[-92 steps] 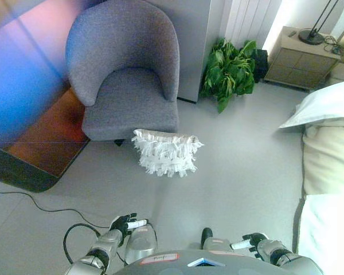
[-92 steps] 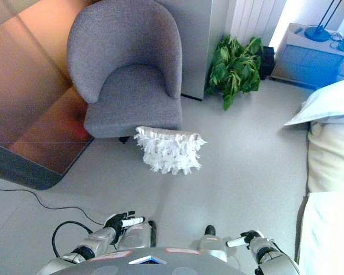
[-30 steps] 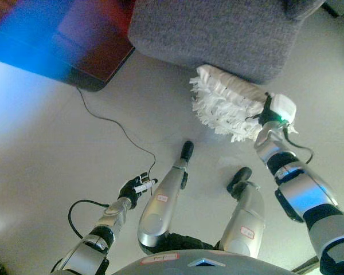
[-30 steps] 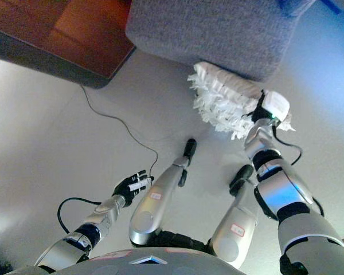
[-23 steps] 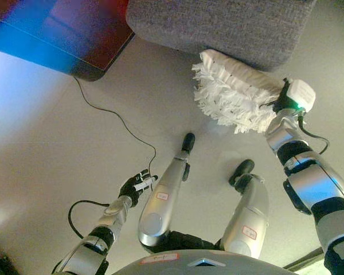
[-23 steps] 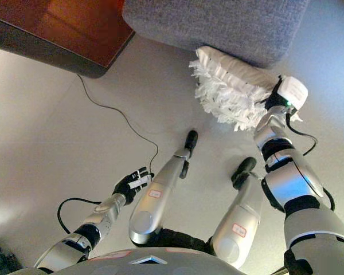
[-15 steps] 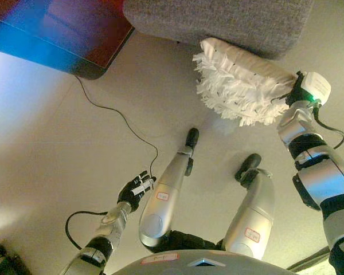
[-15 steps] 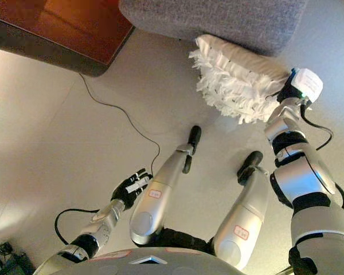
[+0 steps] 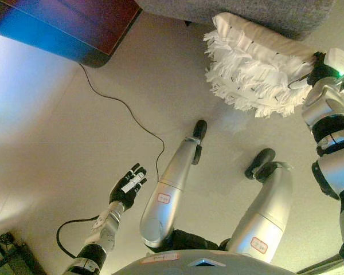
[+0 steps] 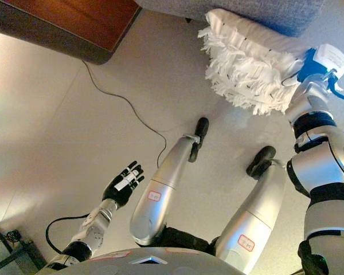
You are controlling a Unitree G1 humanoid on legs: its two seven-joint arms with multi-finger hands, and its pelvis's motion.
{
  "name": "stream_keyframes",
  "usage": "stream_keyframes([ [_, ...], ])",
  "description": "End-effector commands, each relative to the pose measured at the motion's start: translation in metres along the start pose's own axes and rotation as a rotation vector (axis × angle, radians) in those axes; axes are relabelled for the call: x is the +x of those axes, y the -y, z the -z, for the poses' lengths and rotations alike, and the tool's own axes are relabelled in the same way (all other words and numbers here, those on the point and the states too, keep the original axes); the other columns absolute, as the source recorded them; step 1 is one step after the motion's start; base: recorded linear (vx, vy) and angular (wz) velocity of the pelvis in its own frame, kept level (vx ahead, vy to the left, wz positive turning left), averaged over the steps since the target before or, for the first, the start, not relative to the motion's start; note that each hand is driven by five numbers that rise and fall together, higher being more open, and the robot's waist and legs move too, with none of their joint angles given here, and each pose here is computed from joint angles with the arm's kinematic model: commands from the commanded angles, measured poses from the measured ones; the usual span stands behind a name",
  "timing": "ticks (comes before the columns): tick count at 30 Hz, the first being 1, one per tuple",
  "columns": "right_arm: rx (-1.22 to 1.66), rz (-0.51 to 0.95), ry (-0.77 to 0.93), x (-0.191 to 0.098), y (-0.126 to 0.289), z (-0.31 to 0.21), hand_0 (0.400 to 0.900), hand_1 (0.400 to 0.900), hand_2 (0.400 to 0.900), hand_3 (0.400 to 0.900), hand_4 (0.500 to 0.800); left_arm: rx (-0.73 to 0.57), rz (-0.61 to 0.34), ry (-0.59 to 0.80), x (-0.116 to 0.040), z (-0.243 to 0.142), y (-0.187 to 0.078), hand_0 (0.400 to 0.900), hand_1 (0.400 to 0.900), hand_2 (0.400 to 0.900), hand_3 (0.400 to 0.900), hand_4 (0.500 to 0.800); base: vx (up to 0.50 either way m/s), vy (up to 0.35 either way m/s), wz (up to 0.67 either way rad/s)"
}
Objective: Pick up the pillow and put it on the sofa.
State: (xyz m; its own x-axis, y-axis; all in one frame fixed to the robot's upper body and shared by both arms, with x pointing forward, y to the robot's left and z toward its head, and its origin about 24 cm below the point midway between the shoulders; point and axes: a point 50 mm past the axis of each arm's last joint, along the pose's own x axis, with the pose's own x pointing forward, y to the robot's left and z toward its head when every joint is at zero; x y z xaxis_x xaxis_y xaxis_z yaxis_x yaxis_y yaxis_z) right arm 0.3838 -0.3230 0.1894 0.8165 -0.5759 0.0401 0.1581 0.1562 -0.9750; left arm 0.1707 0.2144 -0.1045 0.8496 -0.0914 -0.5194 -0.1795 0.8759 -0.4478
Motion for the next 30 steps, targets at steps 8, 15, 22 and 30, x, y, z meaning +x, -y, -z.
stream_keyframes([
  [8,-0.184,0.04,0.109,0.005,0.077,-0.025,0.9,0.9,0.9,0.9,0.8,-0.029,-0.087,0.121,-0.045,-0.018,-0.052,0.9,0.9,0.9,0.9,0.8,-0.023,-0.018,-0.01],
  [15,-0.067,-0.02,0.165,0.005,0.082,-0.028,0.4,0.4,0.4,0.4,0.5,-0.039,-0.079,0.172,-0.049,-0.027,-0.055,0.9,0.9,0.9,0.9,0.8,-0.056,-0.034,0.01],
  [22,-0.034,0.047,0.176,0.007,0.079,-0.015,0.4,0.4,0.4,0.4,0.5,-0.042,-0.088,0.174,-0.054,-0.024,-0.056,0.9,0.9,0.9,0.9,0.8,-0.006,-0.003,0.0],
  [30,-0.031,0.079,0.149,0.008,0.07,-0.008,0.4,0.4,0.4,0.4,0.5,-0.051,-0.133,0.149,-0.061,-0.014,-0.065,0.9,0.9,0.9,0.9,0.8,0.002,0.003,-0.01],
])
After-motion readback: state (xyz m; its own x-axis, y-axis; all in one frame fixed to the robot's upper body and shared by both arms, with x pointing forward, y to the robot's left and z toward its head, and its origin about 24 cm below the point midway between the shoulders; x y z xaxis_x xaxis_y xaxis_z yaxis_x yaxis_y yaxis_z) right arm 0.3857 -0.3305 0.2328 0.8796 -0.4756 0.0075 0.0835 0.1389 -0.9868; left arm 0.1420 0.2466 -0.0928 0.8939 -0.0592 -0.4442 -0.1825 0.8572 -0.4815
